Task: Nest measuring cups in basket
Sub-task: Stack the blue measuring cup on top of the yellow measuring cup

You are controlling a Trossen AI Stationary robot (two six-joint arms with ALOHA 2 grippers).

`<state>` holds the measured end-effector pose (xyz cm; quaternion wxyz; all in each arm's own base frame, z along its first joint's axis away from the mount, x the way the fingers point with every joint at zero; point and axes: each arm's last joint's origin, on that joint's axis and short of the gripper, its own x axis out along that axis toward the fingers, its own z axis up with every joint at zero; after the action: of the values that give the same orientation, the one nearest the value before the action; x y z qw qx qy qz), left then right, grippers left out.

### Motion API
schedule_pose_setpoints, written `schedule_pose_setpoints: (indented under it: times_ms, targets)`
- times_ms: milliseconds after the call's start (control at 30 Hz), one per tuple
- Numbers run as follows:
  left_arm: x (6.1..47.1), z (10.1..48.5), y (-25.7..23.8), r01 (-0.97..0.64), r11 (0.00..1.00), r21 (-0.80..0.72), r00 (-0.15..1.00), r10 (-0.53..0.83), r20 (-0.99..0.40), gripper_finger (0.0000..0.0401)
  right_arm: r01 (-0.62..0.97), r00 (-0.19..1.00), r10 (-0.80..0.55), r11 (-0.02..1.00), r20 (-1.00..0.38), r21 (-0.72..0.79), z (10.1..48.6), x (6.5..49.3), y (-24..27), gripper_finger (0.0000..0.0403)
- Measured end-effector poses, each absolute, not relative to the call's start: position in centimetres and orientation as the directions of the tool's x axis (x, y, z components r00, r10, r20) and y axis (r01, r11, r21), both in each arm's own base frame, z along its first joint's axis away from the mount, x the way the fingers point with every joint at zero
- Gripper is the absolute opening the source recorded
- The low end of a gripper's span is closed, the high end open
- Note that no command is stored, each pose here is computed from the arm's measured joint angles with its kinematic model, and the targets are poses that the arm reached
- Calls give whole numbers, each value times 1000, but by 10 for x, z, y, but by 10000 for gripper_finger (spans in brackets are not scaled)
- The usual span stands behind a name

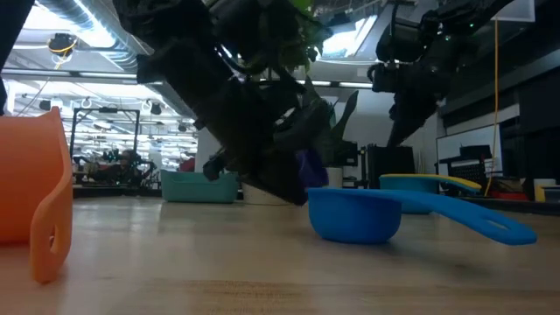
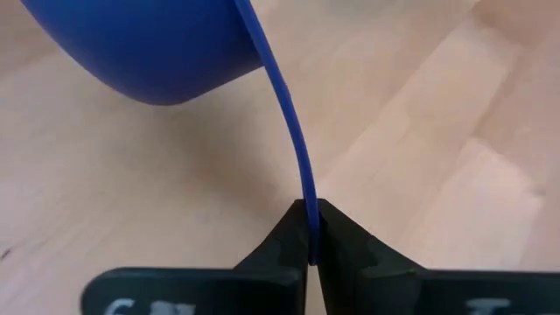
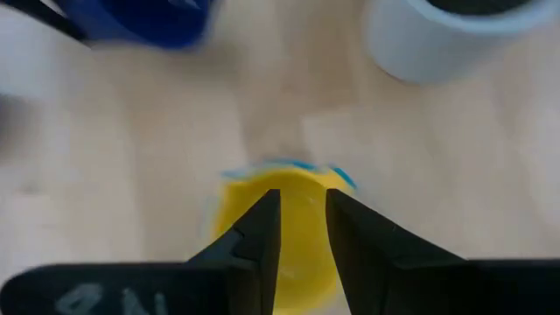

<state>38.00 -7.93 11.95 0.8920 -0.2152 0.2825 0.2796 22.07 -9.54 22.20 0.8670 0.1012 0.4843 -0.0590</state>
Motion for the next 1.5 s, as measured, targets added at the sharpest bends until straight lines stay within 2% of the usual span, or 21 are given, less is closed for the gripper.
schedule_pose_setpoints:
  times_ms: [233, 433, 933, 1067, 1333, 1500]
  targets:
    - [387, 133, -92, -582, 787, -203, 765, 447, -463, 3, 39, 663, 183, 960, -726, 277, 230, 231, -93, 98]
    - [391, 143, -96, -578, 793, -191, 794, 492, -357, 3, -9, 704, 205, 960, -680, 280, 234, 235, -92, 98]
    - [393, 147, -95, -586, 786, -199, 797, 514, -317, 3, -152, 745, 294, 949, -599, 277, 241, 251, -69, 98]
    - [393, 148, -95, -585, 786, -201, 798, 513, -315, 2, -108, 773, 257, 954, -580, 279, 244, 256, -65, 98]
    - [393, 148, -95, -585, 786, -203, 798, 513, -315, 3, 52, 766, 61, 986, -640, 156, 242, 257, -64, 98]
    - [393, 148, -95, -585, 785, -203, 799, 513, -315, 3, 72, 765, 33, 988, -643, 136, 242, 257, -65, 98]
